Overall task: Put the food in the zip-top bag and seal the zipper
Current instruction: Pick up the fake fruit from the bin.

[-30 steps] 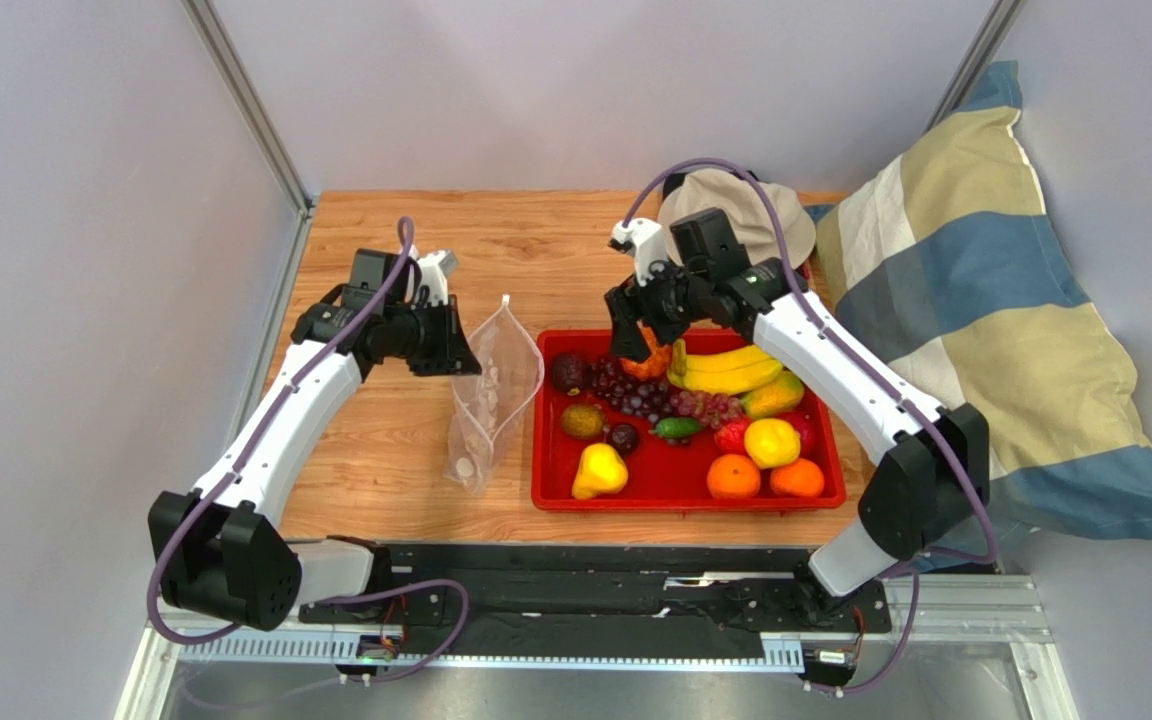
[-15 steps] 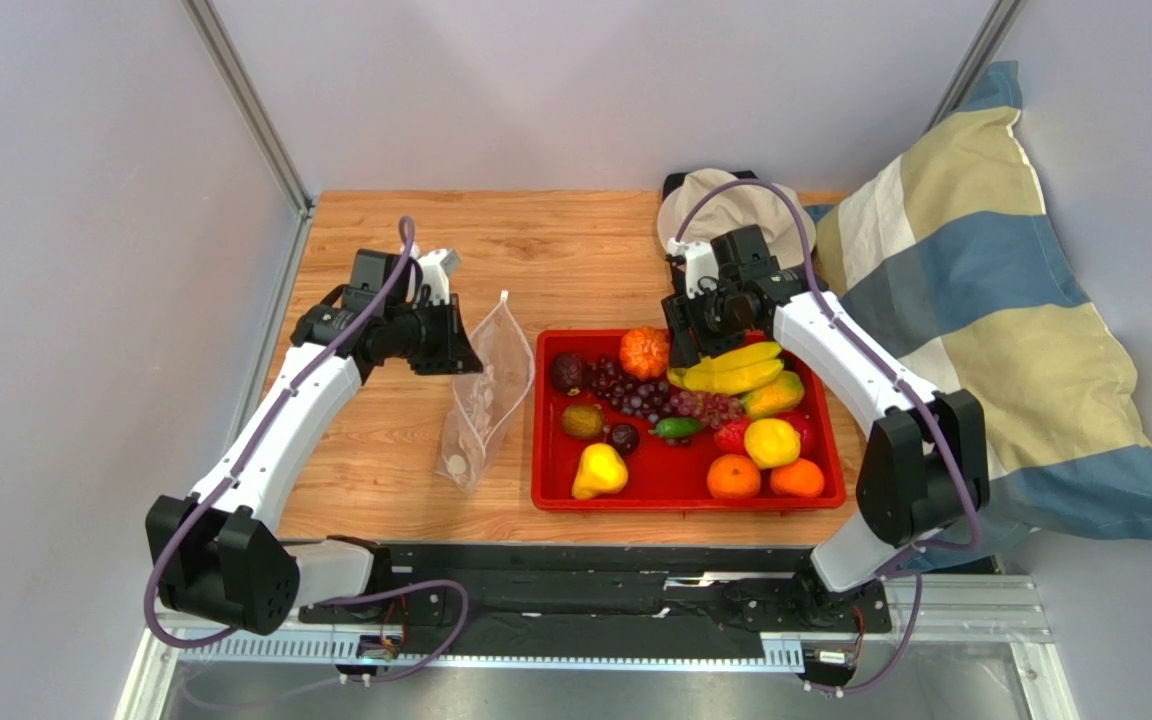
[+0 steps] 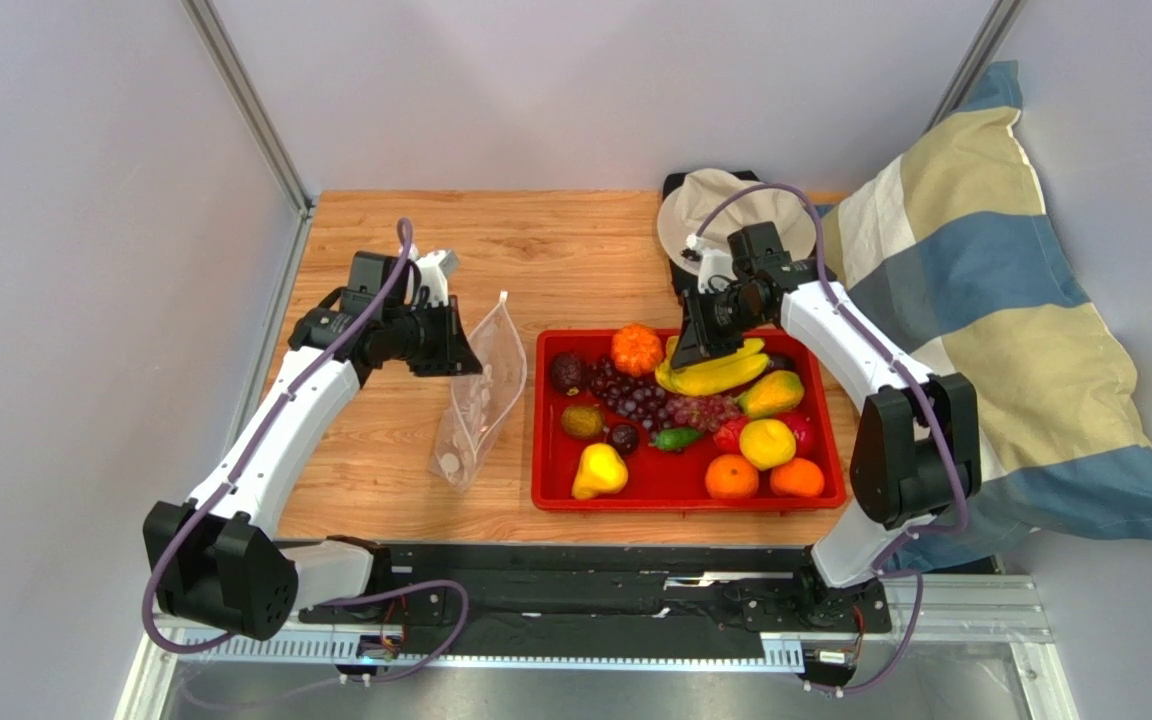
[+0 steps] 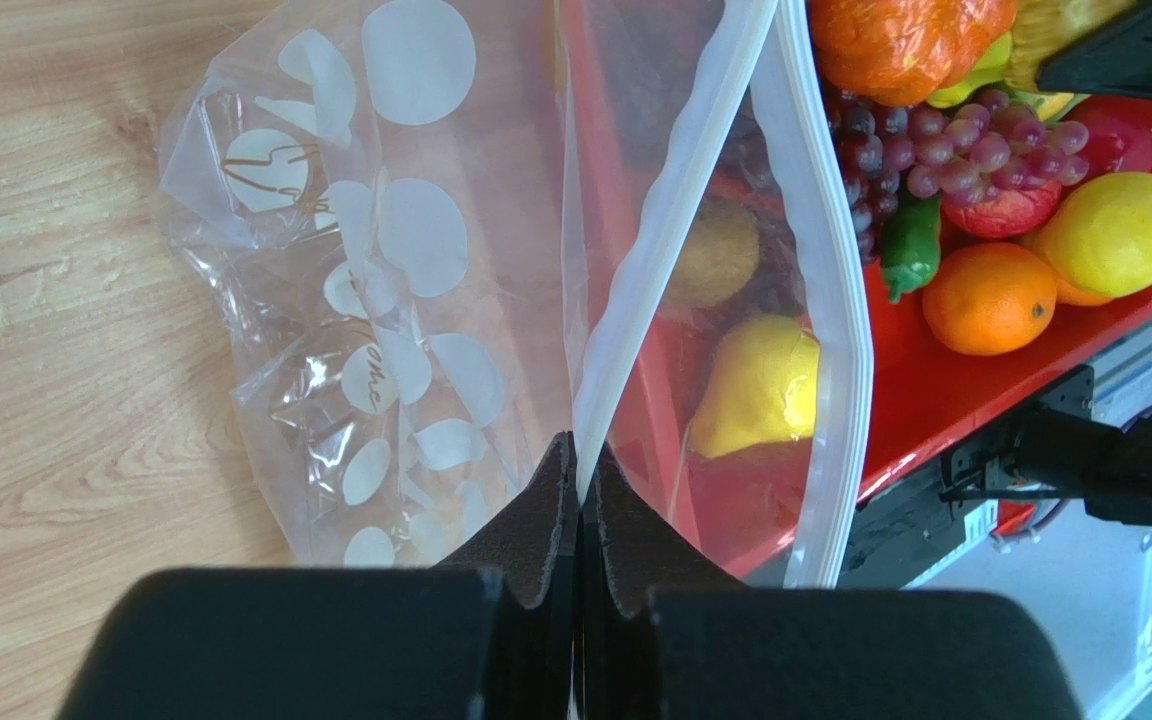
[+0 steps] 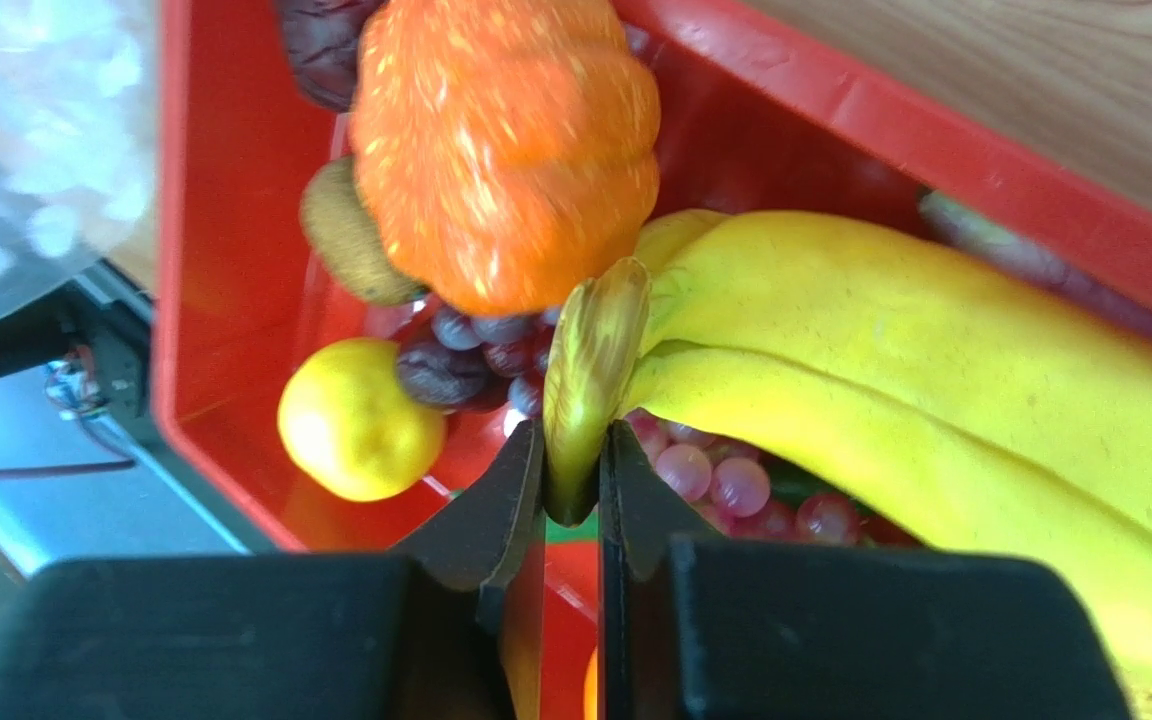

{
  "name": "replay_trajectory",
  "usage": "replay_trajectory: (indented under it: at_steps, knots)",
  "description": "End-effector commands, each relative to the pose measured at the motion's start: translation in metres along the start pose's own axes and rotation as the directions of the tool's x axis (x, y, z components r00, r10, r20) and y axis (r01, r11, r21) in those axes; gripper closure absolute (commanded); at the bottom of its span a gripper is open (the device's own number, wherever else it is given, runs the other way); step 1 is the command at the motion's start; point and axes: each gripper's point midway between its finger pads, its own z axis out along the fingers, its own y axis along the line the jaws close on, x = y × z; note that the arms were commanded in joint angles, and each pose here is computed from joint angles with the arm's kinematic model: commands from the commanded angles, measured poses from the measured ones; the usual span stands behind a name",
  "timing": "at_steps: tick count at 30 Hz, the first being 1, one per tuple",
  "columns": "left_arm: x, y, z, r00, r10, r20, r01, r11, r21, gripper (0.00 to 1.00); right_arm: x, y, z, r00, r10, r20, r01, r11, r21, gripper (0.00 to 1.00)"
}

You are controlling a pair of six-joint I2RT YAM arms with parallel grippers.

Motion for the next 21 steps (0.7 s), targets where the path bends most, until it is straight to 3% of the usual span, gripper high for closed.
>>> replay_trajectory:
  at_steps: [1, 5, 11, 13, 14, 15, 16, 17, 19, 21]
  knots:
    - [-0.008, -0.01, -0.006, 0.999, 0.031, 0.043, -0.033, 0.999, 0.031, 1.0, -0.022, 0.035, -0.053, 0.991, 0.022, 0.129, -0.01, 0.996, -0.09, 1.0]
    - [-0.006, -0.01, -0.005, 0.999, 0.028, 0.035, -0.029, 0.999, 0.037, 1.0, -0.018, 0.051, -0.087, 0.984, 0.048, 0.174, -0.021, 0.987, -0.157, 1.0]
    - [-0.002, -0.013, -0.006, 0.999, 0.038, 0.036, -0.041, 0.997, 0.061, 1.0, -0.021, 0.112, -0.141, 0.936, -0.075, 0.344, 0.196, 0.923, -0.332, 1.0]
    - [0.0, -0.014, -0.006, 0.998, 0.045, 0.034, -0.047, 0.996, 0.07, 1.0, -0.019, 0.141, -0.158, 0.907, -0.096, 0.411, 0.281, 0.864, -0.419, 1.0]
    - [0.001, -0.016, -0.006, 0.998, 0.049, 0.034, -0.052, 0.995, 0.083, 1.0, -0.036, 0.156, -0.171, 0.839, -0.156, 0.522, 0.407, 0.816, -0.411, 1.0]
    - [0.002, -0.016, -0.006, 0.998, 0.051, 0.034, -0.054, 0.995, 0.088, 1.0, -0.032, 0.177, -0.177, 0.844, -0.131, 0.52, 0.415, 0.775, -0.477, 1.0]
    - [0.003, -0.017, -0.006, 0.998, 0.06, 0.034, -0.063, 0.993, 0.095, 1.0, -0.032, 0.19, -0.183, 0.82, -0.154, 0.551, 0.465, 0.74, -0.486, 1.0]
    - [0.004, -0.02, -0.006, 0.997, 0.063, 0.034, -0.066, 0.992, 0.111, 1.0, -0.03, 0.218, -0.19, 0.779, -0.208, 0.591, 0.559, 0.658, -0.504, 1.0]
    - [0.004, -0.02, -0.006, 0.997, 0.068, 0.033, -0.071, 0.991, 0.115, 1.0, -0.026, 0.242, -0.189, 0.758, -0.262, 0.597, 0.618, 0.581, -0.529, 1.0]
    - [0.005, -0.024, -0.007, 0.997, 0.075, 0.03, -0.078, 0.988, 0.136, 1.0, -0.009, 0.282, -0.201, 0.711, -0.336, 0.617, 0.698, 0.444, -0.562, 1.0]
